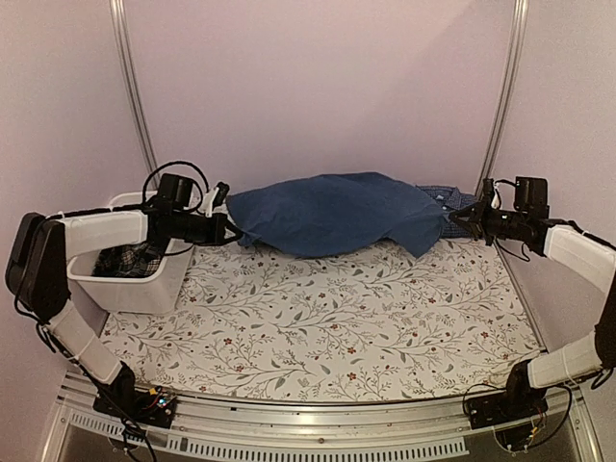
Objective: Fold and stack the mixed laundry pile
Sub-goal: Flatten out the crumpled T-shirt at the center of the board.
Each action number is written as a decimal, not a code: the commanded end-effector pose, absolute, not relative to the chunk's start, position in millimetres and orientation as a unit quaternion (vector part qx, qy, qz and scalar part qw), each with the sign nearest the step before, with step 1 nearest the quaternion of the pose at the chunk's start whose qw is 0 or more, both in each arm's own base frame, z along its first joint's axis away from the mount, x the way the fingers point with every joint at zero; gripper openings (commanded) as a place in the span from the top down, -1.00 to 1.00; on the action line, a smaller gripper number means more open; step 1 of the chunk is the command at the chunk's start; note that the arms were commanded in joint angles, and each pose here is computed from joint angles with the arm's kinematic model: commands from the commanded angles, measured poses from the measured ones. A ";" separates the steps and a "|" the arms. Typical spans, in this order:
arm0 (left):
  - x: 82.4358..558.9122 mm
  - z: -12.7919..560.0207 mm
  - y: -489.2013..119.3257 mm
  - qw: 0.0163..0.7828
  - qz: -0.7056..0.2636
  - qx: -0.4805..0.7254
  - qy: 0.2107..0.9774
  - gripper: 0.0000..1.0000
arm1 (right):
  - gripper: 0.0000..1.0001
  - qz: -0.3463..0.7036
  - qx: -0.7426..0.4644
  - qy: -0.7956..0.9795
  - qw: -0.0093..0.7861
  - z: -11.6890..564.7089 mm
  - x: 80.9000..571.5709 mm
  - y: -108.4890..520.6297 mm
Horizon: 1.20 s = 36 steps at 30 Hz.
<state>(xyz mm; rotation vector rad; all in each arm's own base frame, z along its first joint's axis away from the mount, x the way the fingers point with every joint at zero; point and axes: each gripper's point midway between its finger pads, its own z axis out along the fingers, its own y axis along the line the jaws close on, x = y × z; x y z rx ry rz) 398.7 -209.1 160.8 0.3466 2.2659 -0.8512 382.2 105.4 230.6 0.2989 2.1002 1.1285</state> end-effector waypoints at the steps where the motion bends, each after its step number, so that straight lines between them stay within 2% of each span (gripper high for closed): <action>1: 373.4 123.3 -210.5 0.282 -0.306 0.144 0.898 1.00 | 1.00 0.395 0.106 0.859 0.310 190.8 344.3 103.4; 7: 334.5 104.2 -214.6 0.199 -0.291 0.138 0.925 1.00 | 1.00 0.388 0.135 0.886 0.216 157.4 304.3 106.5; 16: 243.0 90.4 -206.4 0.072 -0.267 0.101 0.956 1.00 | 1.00 0.383 0.202 0.895 0.110 140.2 220.4 108.9; 23: 192.3 68.5 -184.8 -0.003 -0.210 0.049 0.977 1.00 | 1.00 0.377 0.242 0.894 0.018 123.5 149.1 117.3; 27: 176.2 64.3 -164.3 -0.012 -0.173 0.018 0.985 1.00 | 1.00 0.390 0.278 0.877 -0.024 125.0 115.5 122.3; 31: 169.5 66.4 -151.7 -0.012 -0.149 0.005 0.989 1.00 | 1.00 0.430 0.275 0.860 -0.014 148.6 103.6 130.3; 36: 169.8 71.6 -147.1 -0.008 -0.143 -0.001 0.990 1.00 | 1.00 0.534 0.208 0.817 0.060 215.8 110.0 147.3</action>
